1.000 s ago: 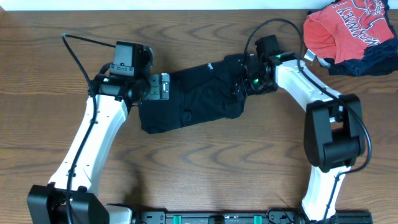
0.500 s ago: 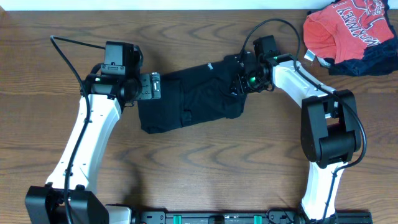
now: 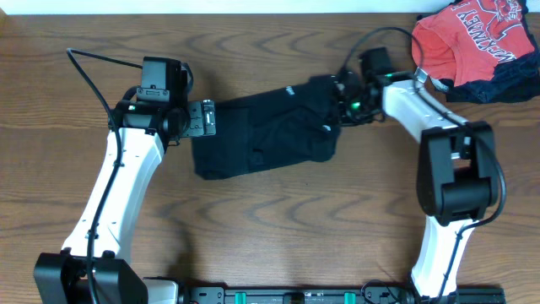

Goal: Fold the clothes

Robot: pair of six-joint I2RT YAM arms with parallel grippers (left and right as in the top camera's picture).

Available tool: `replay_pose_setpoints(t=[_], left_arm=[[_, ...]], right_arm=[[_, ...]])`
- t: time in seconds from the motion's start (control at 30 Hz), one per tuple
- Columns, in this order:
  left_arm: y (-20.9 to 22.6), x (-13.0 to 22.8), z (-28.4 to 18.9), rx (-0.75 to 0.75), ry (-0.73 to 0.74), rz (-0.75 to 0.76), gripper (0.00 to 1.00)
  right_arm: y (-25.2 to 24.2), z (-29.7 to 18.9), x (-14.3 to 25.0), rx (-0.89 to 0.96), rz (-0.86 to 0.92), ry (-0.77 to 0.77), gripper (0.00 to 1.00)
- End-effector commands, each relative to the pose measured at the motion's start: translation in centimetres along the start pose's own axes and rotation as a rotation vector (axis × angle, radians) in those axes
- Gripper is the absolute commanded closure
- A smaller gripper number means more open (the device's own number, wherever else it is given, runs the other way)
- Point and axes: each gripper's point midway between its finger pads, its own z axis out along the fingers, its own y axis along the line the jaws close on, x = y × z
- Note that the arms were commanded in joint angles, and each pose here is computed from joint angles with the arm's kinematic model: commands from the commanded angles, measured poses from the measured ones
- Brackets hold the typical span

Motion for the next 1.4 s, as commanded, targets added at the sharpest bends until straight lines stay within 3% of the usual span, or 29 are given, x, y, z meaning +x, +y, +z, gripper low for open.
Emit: replay_pose_setpoints(t=[0.0,0.27,0.5,0.97,1.23,1.3,1.37], left_arm=[[1.1,-0.4,-0.2,-0.029,-0.011,-0.024,0.02],[3.9,-0.6,-0.3,-0.122,-0.020,-0.056,0.02],[4.4,-1.2,-0.4,-0.144,-0.044,-0.062,0.02],[11.3,-1.9,-0.6,-0.251,-0.084,-0.244,0.02],[11.5,-1.2,1.2,-0.245,-0.032,-0.258,0.02],[11.6,-1.0,1.5,-0.245,-0.022,-0.258,0.02],[11.6,-1.0,1.6,-0.245,-0.019,-0.262,0.02]], right_arm=[[-2.6,-2.9,-0.3,0.002,0.036,-0.034,0.99],[-3.8,-9.2,-0.5,0.034,0.013,-0.108,0.99],[0.8,-12.2,-0.7,0.032,-0.094,-0.154,0.99],[14.1,-5.8,0.6,0.048,-0.394,-0.131,0.99],[18.5,-2.7,2.4,0.063,-0.532,-0.116,0.98],[19.1,-1.7,3.0,0.064,-0.551,-0.100,0.63],[19.5,-1.0,3.5,0.061,-0.565,-0.089,0.42]])
